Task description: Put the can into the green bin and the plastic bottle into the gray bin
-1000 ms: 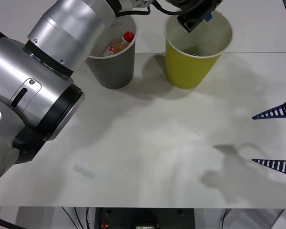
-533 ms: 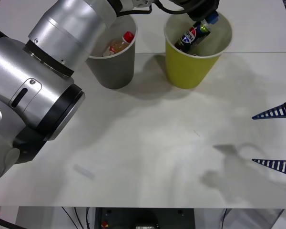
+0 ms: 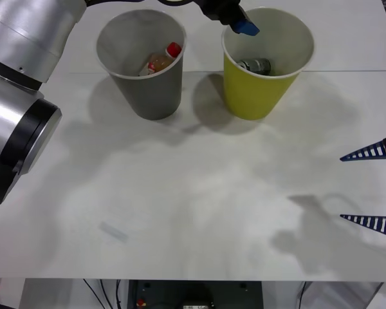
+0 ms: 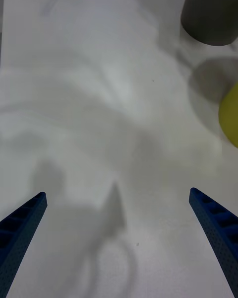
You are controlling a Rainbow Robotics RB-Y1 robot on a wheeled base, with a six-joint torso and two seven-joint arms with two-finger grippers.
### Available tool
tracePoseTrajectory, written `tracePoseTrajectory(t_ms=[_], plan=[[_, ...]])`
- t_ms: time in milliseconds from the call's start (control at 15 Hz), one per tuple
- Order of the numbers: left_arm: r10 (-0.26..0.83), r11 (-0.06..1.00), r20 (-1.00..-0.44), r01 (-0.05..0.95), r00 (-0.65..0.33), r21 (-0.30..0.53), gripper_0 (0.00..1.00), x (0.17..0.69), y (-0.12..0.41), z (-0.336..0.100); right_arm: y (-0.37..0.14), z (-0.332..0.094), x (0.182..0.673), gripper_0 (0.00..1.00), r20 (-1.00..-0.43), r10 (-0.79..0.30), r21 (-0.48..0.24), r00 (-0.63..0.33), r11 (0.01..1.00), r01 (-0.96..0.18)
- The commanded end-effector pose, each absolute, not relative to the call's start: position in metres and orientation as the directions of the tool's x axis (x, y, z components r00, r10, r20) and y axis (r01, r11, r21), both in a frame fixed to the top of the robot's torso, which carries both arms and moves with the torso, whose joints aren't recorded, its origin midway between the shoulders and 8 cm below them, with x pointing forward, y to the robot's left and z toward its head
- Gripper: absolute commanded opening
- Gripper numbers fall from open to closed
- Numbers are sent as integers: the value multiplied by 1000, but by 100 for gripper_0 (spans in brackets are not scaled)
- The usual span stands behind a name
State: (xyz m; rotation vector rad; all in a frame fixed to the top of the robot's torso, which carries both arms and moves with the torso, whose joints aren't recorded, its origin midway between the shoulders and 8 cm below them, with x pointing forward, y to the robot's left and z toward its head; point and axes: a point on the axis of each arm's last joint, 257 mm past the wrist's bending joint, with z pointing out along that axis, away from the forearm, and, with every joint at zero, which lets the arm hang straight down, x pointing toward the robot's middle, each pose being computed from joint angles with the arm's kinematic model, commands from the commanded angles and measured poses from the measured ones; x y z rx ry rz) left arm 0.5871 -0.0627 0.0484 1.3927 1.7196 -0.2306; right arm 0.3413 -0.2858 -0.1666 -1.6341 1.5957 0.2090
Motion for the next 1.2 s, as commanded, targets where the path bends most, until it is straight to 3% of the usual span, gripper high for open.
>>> tracePoseTrajectory(t_ms=[67, 400, 733, 1200], plan=[[729, 279, -682, 888, 52, 365, 100, 576, -25, 50, -286, -167, 341, 100, -630, -755, -429, 182, 143, -892], [733, 189, -673, 920, 100, 343, 100, 554, 59, 50, -286, -167, 341, 100, -630, -755, -429, 182, 143, -892], [694, 232, -700, 869, 167, 437, 100, 524, 119, 45, -286, -167, 341, 100, -630, -755, -429, 182, 143, -892], [782, 148, -575, 826, 238, 544, 100, 461, 191, -33, -286, -167, 341, 100, -630, -755, -429, 182, 143, -892]])
